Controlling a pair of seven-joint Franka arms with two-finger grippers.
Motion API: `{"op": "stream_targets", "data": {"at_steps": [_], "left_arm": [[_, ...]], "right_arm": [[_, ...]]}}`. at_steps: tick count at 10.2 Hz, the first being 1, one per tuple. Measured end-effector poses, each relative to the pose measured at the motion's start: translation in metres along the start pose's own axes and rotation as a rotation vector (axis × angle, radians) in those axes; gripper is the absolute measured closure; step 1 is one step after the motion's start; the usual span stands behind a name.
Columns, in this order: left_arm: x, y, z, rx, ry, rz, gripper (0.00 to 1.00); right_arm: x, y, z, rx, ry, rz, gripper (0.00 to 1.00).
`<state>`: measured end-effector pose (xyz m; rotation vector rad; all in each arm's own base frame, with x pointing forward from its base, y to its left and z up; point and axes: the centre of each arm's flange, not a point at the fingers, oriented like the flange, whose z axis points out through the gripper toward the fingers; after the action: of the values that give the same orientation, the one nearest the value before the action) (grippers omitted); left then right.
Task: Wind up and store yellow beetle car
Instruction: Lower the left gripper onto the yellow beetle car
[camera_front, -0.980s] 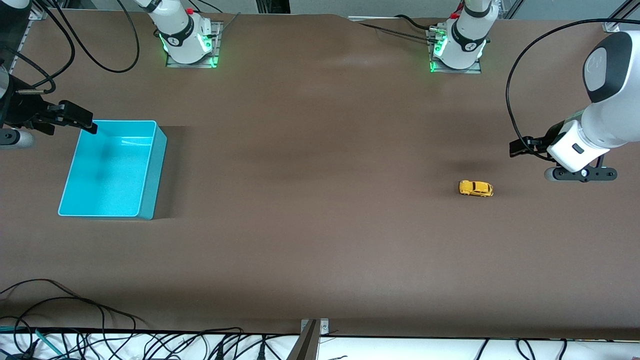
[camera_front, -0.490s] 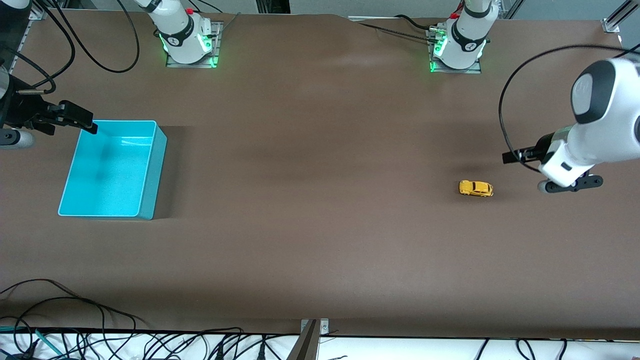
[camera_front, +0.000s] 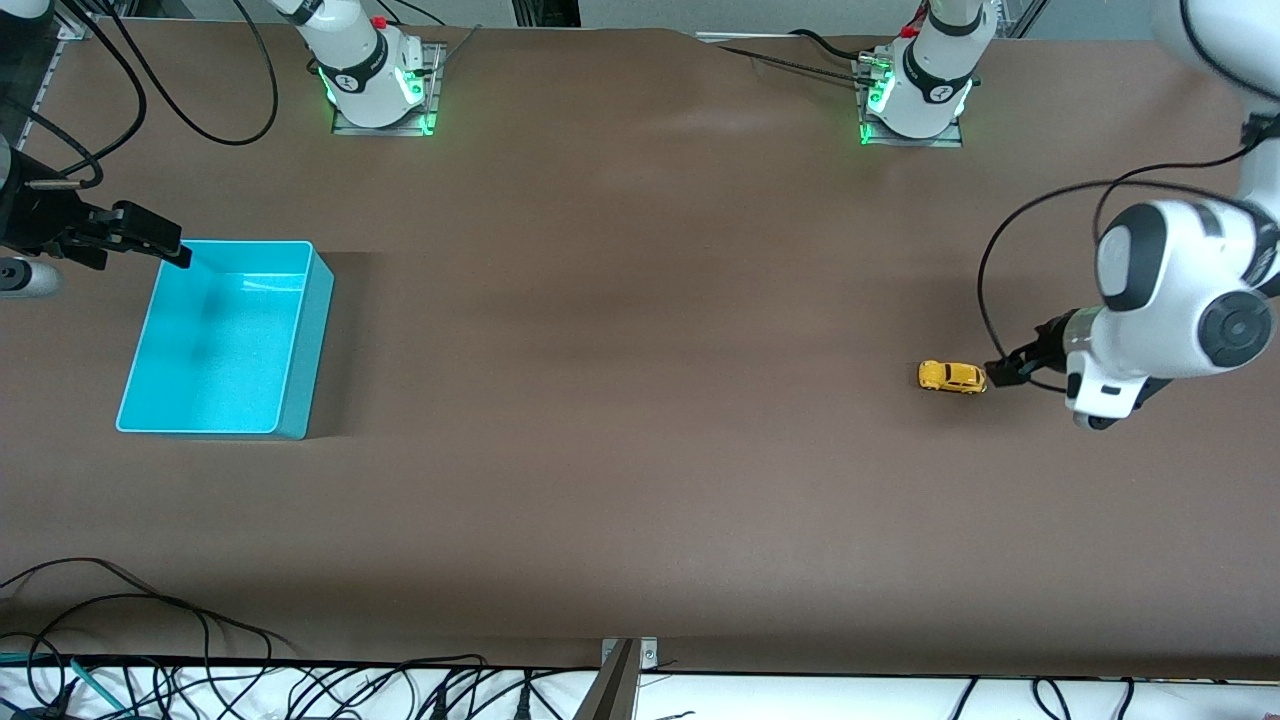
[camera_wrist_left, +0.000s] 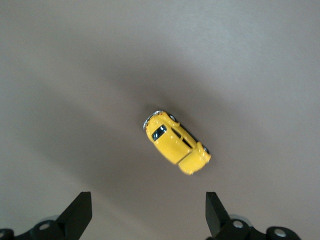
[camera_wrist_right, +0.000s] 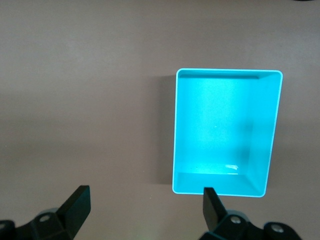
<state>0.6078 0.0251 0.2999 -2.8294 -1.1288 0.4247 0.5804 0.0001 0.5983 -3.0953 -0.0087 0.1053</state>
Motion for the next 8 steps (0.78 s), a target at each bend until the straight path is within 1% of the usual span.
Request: {"op": "stream_targets", "data": {"at_steps": [1,2,3,5,7,8], "left_arm": [[0.006,0.005,0.019,-0.011,-0.005,-0.112,0.00],[0.010,0.010,0.037,-0.038,-0.010,-0.224,0.00],[0.012,0.012,0.053,-0.068,-0.013,-0.321,0.00],[0.010,0.010,0.080,-0.104,0.001,-0.494,0.00],[0.010,0.011,0.097,-0.129,0.011,-0.624,0.06],[0.009,0.011,0.100,-0.135,0.012,-0.668,0.09]], "right_arm": [[0.000,0.003,0.000,0.000,-0.002,0.004,0.00],[0.000,0.008,0.001,0.000,-0.004,-0.002,0.00],[0.000,0.017,0.001,-0.001,-0.004,-0.012,0.00],[0.000,0.035,0.002,-0.001,-0.007,-0.028,0.00],[0.000,0.036,0.004,0.000,-0.013,-0.036,0.00],[0.000,0.036,0.005,0.000,-0.015,-0.037,0.00]]}}
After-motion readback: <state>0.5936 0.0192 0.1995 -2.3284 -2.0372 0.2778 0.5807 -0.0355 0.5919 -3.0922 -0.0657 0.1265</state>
